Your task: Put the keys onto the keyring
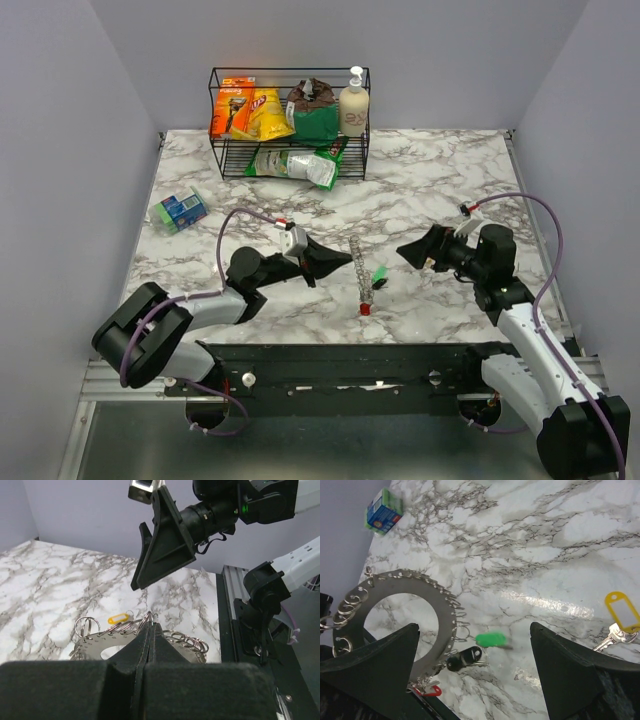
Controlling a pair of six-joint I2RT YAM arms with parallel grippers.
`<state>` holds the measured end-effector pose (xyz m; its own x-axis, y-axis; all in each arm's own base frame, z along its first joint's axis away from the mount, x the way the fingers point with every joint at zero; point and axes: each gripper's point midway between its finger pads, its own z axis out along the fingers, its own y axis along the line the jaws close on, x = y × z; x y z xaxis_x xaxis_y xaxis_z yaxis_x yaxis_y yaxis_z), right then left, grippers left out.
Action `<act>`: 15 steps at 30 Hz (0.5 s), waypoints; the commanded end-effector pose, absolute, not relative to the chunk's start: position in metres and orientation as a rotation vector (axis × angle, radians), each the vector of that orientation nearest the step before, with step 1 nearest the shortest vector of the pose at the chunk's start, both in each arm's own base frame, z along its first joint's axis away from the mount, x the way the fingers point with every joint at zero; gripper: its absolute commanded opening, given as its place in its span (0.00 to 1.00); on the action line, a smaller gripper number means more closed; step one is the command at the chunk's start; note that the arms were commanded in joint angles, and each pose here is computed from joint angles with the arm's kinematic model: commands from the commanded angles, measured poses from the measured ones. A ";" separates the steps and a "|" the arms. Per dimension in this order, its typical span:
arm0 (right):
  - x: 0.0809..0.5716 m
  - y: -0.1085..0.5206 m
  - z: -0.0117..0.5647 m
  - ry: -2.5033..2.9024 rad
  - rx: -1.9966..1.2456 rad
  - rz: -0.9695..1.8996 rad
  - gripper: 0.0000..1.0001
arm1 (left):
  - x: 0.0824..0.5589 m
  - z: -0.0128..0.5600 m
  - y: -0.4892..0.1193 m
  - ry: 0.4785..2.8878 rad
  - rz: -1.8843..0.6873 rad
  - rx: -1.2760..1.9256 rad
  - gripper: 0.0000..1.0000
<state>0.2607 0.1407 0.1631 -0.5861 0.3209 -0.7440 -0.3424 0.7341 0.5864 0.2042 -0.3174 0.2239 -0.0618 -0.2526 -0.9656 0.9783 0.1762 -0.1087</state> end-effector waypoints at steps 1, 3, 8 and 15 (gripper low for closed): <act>0.265 0.133 0.162 2.022 -0.009 0.835 1.00 | 0.209 0.244 -0.315 1.081 -1.171 0.857 0.00; 0.266 0.129 0.162 2.021 -0.009 0.808 1.00 | 0.208 0.244 -0.315 1.082 -1.170 0.853 0.00; 0.266 0.122 0.159 2.035 0.005 0.758 1.00 | 0.206 0.244 -0.312 1.083 -1.157 0.858 0.00; 0.268 0.104 0.139 2.110 0.114 0.634 0.99 | 0.206 0.223 -0.305 1.169 -1.123 0.857 0.00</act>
<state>0.2627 0.1222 0.1444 -0.5964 0.2969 -0.7458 -0.2513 0.8134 0.5247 0.2026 -0.3116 0.2263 -0.0166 -0.2210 -0.9751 0.9774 0.2022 -0.0624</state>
